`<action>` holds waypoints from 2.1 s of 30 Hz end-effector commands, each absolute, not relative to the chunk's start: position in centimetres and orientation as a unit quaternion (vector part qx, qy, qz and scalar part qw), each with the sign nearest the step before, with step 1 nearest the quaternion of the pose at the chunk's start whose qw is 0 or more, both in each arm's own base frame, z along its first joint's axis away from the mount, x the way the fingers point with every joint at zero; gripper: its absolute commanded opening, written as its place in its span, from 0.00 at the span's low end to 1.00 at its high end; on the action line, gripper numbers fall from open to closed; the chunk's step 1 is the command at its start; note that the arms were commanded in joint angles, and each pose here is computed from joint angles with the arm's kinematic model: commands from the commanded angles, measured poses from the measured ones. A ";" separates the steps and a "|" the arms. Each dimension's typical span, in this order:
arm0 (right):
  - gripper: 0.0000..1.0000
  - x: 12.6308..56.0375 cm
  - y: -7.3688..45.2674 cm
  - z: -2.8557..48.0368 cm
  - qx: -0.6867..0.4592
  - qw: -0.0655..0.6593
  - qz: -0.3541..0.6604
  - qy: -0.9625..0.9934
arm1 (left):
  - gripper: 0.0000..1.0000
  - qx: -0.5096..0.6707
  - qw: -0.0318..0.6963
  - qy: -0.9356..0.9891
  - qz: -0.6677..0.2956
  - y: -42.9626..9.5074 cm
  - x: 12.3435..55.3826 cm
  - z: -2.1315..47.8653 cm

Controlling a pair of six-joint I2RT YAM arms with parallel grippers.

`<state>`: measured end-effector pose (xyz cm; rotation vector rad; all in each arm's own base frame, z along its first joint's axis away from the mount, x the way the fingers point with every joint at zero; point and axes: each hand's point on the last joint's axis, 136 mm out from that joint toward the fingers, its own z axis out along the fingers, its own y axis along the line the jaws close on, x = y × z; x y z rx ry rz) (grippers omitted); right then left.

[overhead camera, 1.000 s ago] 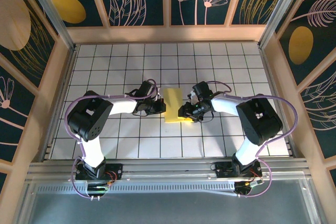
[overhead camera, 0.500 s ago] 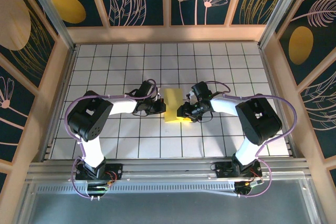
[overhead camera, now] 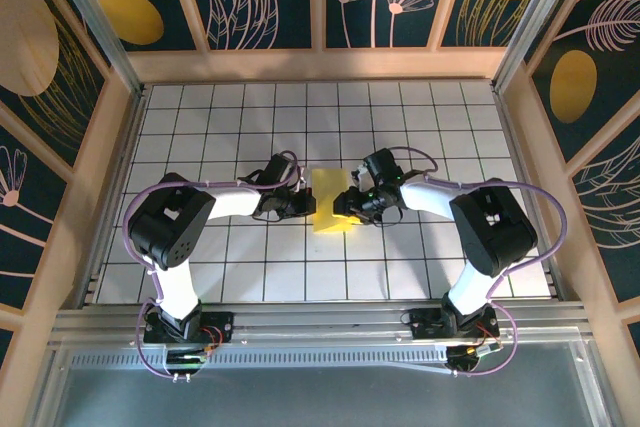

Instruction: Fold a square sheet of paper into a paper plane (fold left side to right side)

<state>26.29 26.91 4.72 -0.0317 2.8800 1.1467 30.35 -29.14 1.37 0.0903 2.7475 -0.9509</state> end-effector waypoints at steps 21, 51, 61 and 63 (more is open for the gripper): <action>0.42 32.9 27.0 4.9 -0.010 0.055 0.405 0.913 | 0.00 0.030 0.098 0.950 -0.294 -28.3 29.5 -0.1; 0.00 33.5 26.1 4.6 0.025 0.022 0.430 0.902 | 0.48 0.169 0.280 0.908 -0.260 -29.1 28.0 10.4; 0.00 33.8 25.8 4.8 0.032 0.015 0.429 0.902 | 0.59 0.304 0.312 0.888 -0.145 -33.0 23.6 9.2; 0.00 33.8 25.8 4.9 0.031 0.015 0.430 0.902 | 0.60 0.321 0.313 0.886 -0.119 -33.4 23.5 8.7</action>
